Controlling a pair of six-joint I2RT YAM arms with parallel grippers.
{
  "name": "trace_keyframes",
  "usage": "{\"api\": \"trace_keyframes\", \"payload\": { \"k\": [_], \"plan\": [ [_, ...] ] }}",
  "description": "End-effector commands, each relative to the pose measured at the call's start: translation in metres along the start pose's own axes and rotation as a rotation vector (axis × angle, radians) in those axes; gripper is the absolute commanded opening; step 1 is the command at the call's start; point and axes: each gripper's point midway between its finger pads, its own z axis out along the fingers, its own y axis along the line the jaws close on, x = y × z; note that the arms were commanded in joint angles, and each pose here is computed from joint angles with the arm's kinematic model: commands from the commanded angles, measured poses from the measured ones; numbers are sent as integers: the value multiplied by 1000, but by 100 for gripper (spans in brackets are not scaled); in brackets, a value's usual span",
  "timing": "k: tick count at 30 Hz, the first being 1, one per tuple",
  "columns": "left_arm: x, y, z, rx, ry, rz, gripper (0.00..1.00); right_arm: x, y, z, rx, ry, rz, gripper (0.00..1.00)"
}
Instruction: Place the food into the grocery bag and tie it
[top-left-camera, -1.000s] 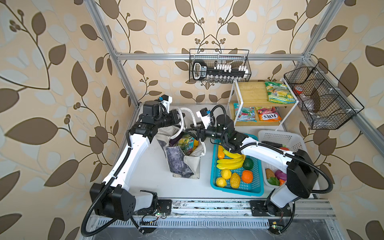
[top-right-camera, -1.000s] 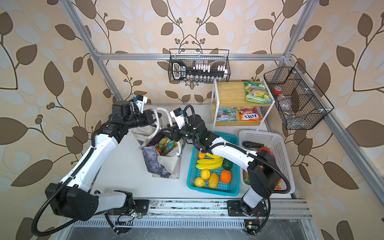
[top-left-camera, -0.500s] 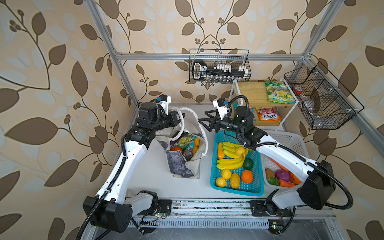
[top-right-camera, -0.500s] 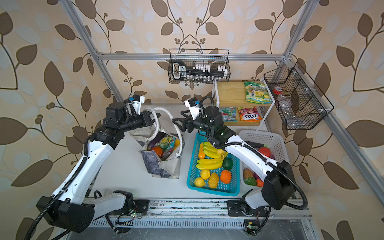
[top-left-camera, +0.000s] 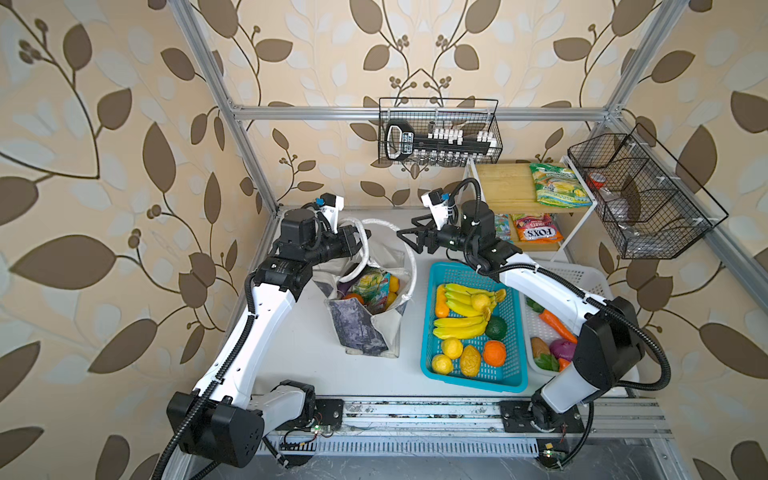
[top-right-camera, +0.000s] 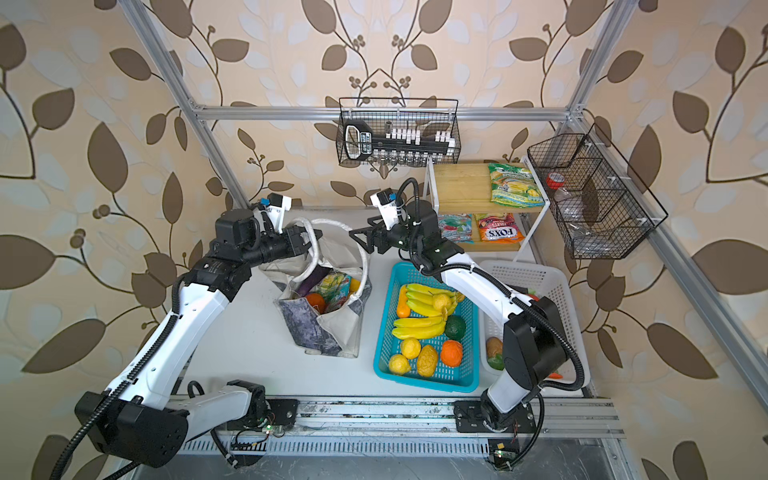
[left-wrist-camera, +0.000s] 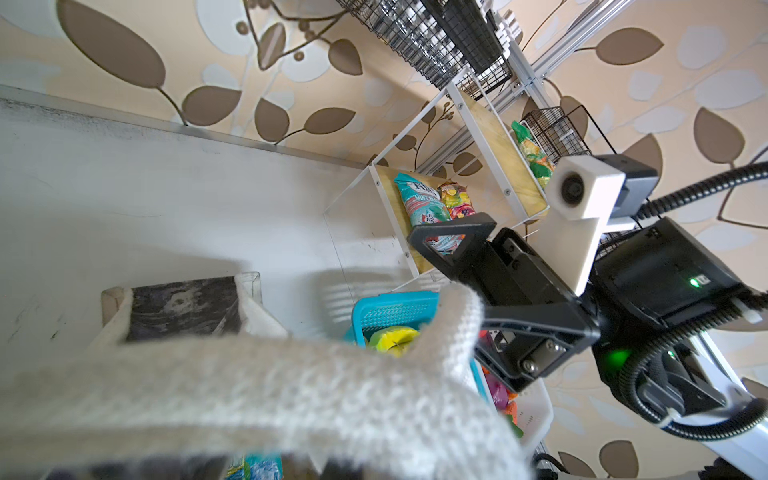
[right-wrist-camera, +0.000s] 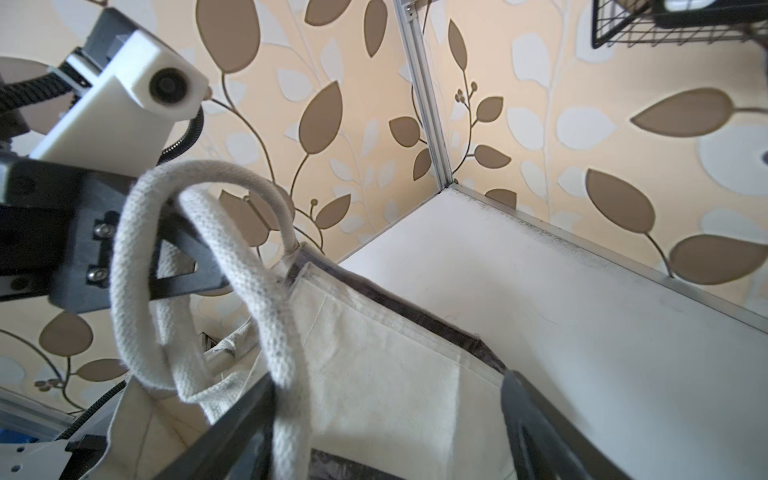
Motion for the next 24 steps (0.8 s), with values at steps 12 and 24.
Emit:
{"api": "trace_keyframes", "payload": {
  "k": [12,24],
  "plan": [
    [-14,-9,-13,-11,-85,6,0,-2,28,-5,-196,-40,47,79],
    [-1,-20,-20,65,-57,35,0,-15,-16,-36,61,-27,17,73]
  ]
}}
